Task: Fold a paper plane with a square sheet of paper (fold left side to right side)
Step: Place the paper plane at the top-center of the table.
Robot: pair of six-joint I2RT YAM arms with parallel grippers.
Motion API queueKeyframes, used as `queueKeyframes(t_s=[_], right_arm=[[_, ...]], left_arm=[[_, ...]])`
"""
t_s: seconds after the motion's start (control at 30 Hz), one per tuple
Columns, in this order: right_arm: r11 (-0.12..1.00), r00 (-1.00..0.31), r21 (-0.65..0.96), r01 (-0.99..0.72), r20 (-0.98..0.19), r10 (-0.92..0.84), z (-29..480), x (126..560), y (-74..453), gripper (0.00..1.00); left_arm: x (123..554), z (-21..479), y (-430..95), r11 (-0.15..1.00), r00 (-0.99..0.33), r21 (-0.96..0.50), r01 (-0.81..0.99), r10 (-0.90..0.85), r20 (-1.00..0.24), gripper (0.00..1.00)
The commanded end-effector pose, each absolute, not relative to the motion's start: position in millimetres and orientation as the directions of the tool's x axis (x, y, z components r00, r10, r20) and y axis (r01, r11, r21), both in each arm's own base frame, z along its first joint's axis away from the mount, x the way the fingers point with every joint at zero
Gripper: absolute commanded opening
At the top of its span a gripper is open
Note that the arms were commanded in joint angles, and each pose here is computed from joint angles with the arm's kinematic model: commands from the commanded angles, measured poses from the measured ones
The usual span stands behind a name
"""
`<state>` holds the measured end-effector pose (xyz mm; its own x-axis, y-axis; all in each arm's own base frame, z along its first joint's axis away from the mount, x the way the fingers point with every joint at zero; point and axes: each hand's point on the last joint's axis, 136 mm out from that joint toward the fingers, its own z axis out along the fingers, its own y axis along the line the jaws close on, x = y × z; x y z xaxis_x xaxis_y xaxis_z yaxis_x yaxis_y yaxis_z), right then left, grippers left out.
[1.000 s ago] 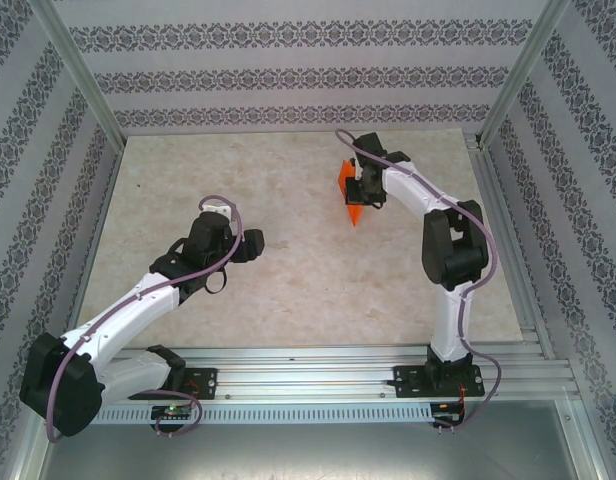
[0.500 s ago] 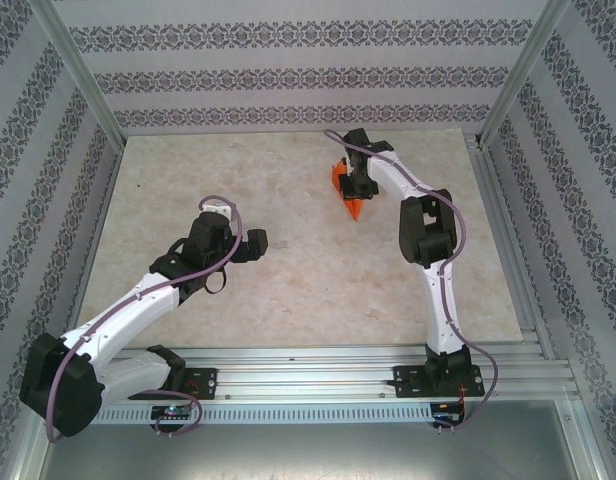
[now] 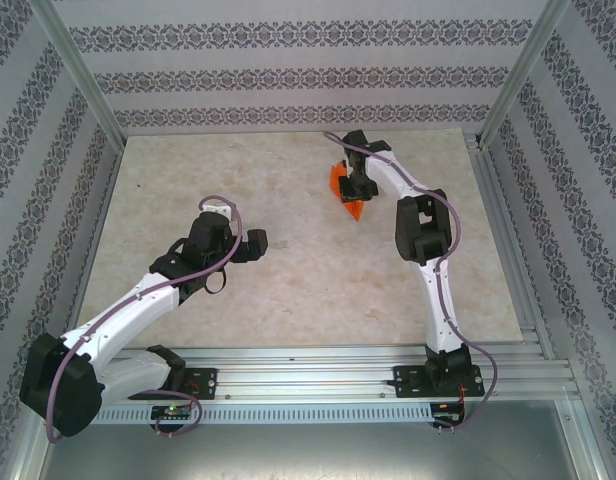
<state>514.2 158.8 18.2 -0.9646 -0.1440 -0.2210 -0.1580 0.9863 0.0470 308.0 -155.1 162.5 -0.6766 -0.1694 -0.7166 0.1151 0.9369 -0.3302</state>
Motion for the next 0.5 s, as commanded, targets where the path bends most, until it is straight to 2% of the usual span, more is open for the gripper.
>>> queueKeyframes(t_s=[0.0,0.23,0.47], right_arm=[[0.986,-0.969,0.010,-0.165,-0.188,-0.160,9.7,509.7,159.0,0.30],[0.986,-0.965,0.004,-0.167,-0.206,-0.162,21.3,510.4,163.4,0.31],[0.983,-0.935,-0.011,-0.186,-0.307,-0.180,83.1,511.3,170.6,0.38]], left_arm=[[308.2,160.7,-148.4,0.946,-0.680,-0.307,0.102,-0.159,-0.716,1.00],[307.5,159.7,-147.2,0.949,-0.683,-0.301,0.098,-0.156,-0.714,1.00],[307.4,160.8,-145.6,0.949,-0.680,-0.302,0.089,-0.164,-0.715,1.00]])
